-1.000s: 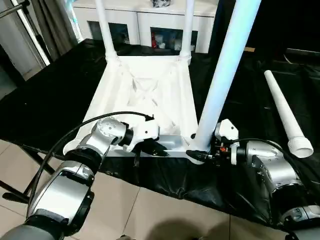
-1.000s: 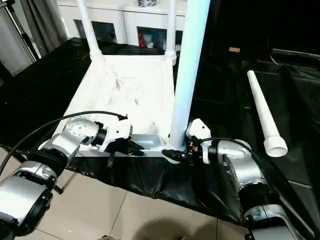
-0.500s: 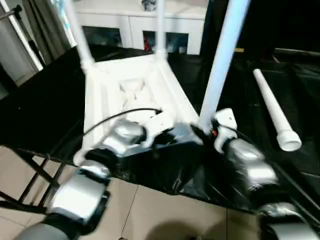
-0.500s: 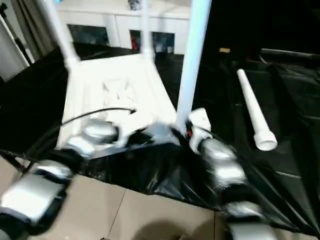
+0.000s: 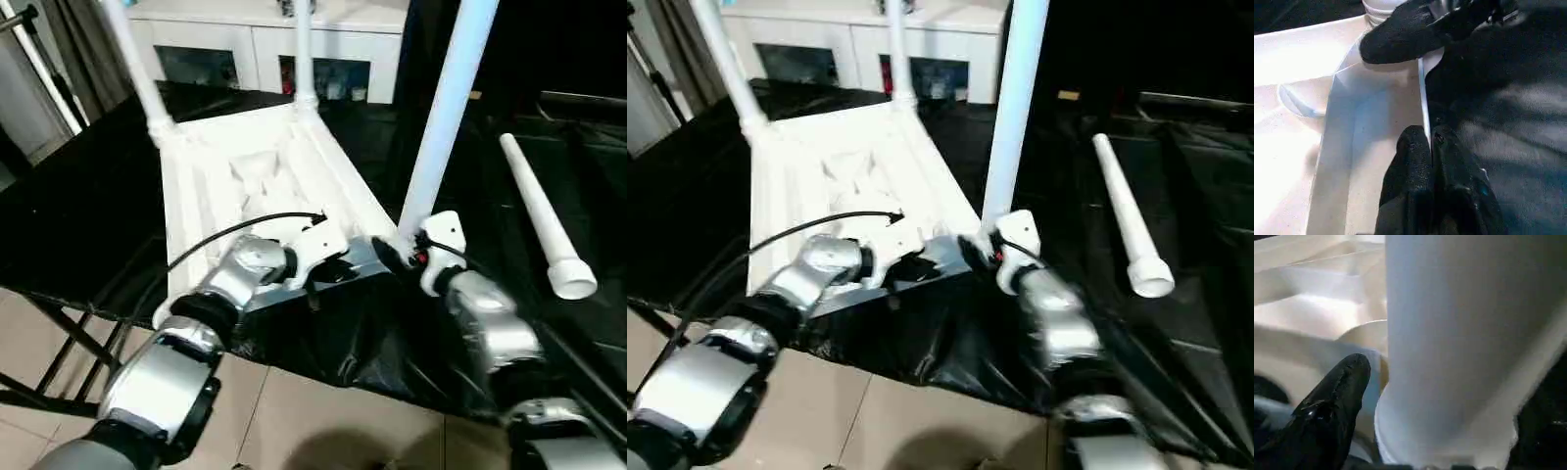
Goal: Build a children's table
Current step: Rotate leg to tighten
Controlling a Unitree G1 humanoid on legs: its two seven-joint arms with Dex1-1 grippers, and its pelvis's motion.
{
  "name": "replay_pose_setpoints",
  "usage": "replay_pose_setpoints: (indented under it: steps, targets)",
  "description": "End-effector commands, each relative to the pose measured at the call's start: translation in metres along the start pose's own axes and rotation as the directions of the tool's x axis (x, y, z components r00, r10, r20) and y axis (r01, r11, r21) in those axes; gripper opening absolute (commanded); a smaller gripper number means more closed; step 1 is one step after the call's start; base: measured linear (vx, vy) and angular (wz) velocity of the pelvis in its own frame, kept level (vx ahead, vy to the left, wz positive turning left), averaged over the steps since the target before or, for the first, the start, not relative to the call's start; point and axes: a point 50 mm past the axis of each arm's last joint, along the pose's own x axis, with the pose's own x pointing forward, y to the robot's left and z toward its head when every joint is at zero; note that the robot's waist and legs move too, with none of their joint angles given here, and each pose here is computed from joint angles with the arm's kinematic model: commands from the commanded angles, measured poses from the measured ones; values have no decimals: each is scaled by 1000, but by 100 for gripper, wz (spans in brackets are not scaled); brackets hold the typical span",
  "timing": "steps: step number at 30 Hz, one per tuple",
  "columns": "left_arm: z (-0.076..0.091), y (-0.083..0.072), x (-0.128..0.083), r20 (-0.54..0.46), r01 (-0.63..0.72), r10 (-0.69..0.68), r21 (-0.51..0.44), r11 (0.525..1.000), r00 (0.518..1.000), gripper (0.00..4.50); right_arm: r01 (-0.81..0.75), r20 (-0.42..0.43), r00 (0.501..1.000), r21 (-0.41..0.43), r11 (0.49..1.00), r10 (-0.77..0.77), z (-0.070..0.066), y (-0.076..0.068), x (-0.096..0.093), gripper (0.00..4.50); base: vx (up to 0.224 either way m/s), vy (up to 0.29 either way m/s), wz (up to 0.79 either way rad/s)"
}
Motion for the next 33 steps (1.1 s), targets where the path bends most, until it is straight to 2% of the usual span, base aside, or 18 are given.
replay_pose_setpoints:
  steps: [1,2,3,4,6,9,11,14,17,19,22,26,30,31,33]
  targets:
    - [2,-6,0,9,80,-81,57,995,997,0,-137,11,990,-37,990,137,2,9,-3,390,0,0,0]
    - [-1,-6,-5,9,110,-110,51,993,994,0,-203,9,979,-41,978,203,3,7,-8,390,0,0,0]
    - [-1,-6,-5,9,110,-110,51,993,994,0,-203,9,979,-41,978,203,3,7,-8,390,0,0,0]
    - [-4,-5,-11,1,132,-132,52,990,991,0,-302,-8,953,-51,952,302,5,7,-16,390,0,0,0]
    - [-6,-4,-15,-6,146,-146,52,988,989,0,-395,-42,919,-61,917,393,5,7,-24,390,0,0,0]
    - [-8,-3,-20,-12,170,-170,58,984,985,0,-452,-69,891,-62,890,448,4,6,-28,390,0,0,0]
    - [-10,-2,-27,-27,209,-208,67,976,978,0,-508,-104,859,-61,859,501,4,6,-32,364,0,0,0]
    - [-11,-2,-31,-39,234,-231,74,970,972,0,-535,-111,842,-59,843,527,5,6,-32,351,0,0,0]
    - [-12,-2,-34,-54,256,-253,76,964,966,0,-559,-113,827,-53,827,551,6,8,-31,316,0,0,0]
    - [-13,-2,-35,-59,261,-257,79,962,965,0,-562,-110,825,-52,825,555,7,9,-31,313,0,0,0]
    - [-13,-1,-36,-65,267,-262,81,960,963,0,-571,-102,819,-45,820,565,7,11,-30,284,0,0,0]
    - [-12,0,-34,-54,239,-235,70,969,970,0,-545,-72,837,-29,838,542,5,15,-28,278,0,0,0]
    - [-7,6,-22,-40,90,-88,38,995,995,0,-326,-34,945,-3,945,326,-3,11,-17,274,0,0,0]
    - [-6,6,-20,-41,69,-68,36,997,997,0,-293,-34,956,0,956,292,-4,10,-16,274,0,0,0]
    - [1,8,-7,-16,-24,24,0,1000,1000,0,-114,-35,993,27,993,115,-10,9,-8,274,0,0,0]
